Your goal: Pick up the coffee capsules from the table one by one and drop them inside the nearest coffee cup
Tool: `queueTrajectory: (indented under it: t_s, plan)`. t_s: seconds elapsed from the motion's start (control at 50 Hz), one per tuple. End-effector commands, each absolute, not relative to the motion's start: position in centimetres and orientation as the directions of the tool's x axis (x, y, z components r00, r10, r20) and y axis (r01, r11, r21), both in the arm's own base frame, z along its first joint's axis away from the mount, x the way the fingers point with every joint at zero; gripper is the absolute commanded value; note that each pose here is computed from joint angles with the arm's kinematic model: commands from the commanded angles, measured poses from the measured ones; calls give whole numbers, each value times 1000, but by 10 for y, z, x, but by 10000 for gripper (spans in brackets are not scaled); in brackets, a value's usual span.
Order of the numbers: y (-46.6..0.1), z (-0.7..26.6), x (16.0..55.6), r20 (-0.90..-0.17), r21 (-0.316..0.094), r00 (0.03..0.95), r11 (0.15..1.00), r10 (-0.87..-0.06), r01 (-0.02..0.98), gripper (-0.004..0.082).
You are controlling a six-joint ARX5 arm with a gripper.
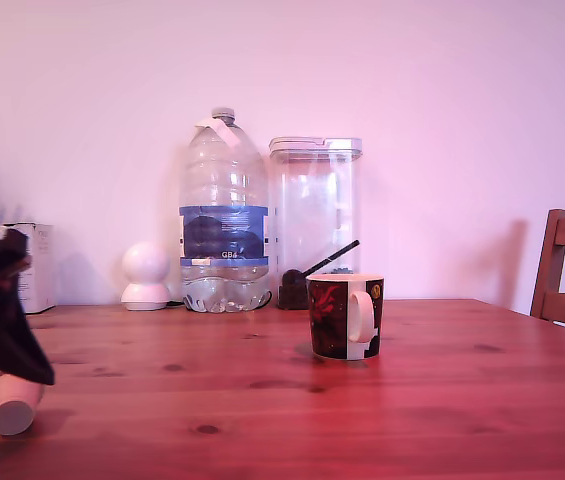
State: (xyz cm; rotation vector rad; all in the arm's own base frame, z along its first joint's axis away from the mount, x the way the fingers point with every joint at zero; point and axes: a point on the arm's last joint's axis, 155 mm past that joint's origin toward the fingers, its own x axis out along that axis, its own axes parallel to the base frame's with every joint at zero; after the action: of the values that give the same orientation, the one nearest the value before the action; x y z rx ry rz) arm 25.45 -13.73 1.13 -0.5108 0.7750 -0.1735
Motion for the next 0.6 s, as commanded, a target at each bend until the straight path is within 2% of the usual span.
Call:
queueTrajectory:
  t_s: [0.0,0.3,0.42,0.58]
  plan:
    - [-136,3,253,-650,-483,686,874,-328,-40,639]
    - [-150,-4,259,-686,-488,627,872,-371,-19,629]
    - [-151,-9,256,-700,-485,609,875,-372,-22,564]
    - [-149,-14,251,-719,-472,591,881,-366,-28,421]
